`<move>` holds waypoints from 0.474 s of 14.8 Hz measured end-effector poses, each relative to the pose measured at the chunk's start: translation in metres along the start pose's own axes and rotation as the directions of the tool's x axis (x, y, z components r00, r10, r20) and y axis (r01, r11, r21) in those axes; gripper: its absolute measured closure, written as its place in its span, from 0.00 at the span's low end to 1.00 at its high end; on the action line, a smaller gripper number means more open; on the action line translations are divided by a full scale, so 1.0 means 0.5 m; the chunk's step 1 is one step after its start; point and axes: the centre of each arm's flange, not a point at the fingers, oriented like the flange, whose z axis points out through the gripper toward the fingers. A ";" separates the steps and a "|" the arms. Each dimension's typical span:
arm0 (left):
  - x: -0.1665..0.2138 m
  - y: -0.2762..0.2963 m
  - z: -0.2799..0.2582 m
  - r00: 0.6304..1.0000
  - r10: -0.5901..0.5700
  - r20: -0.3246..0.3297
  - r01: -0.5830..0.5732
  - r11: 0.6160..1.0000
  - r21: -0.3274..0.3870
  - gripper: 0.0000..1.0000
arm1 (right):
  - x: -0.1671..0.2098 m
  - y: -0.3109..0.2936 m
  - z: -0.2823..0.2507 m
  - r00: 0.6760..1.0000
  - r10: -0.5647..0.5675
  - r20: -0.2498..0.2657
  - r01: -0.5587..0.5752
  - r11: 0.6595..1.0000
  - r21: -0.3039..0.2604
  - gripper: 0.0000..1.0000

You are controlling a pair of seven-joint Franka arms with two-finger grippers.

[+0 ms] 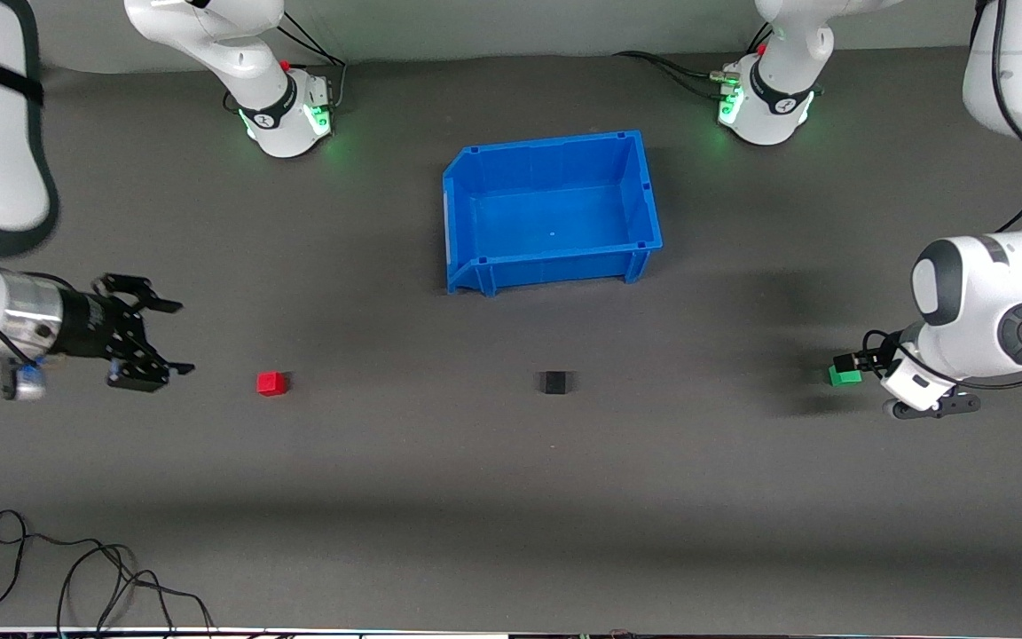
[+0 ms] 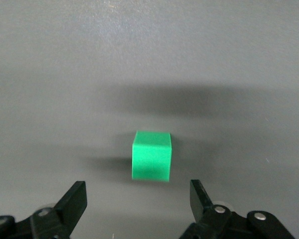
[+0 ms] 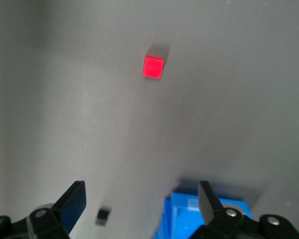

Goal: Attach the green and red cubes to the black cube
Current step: 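Grasp the green cube with the left gripper while the right gripper grasps the red cube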

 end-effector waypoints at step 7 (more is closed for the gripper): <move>0.022 0.001 0.052 1.000 -0.001 -0.008 0.001 1.000 -0.007 0.31 | 0.126 0.021 0.265 0.988 0.151 -0.007 -0.151 0.987 0.051 0.00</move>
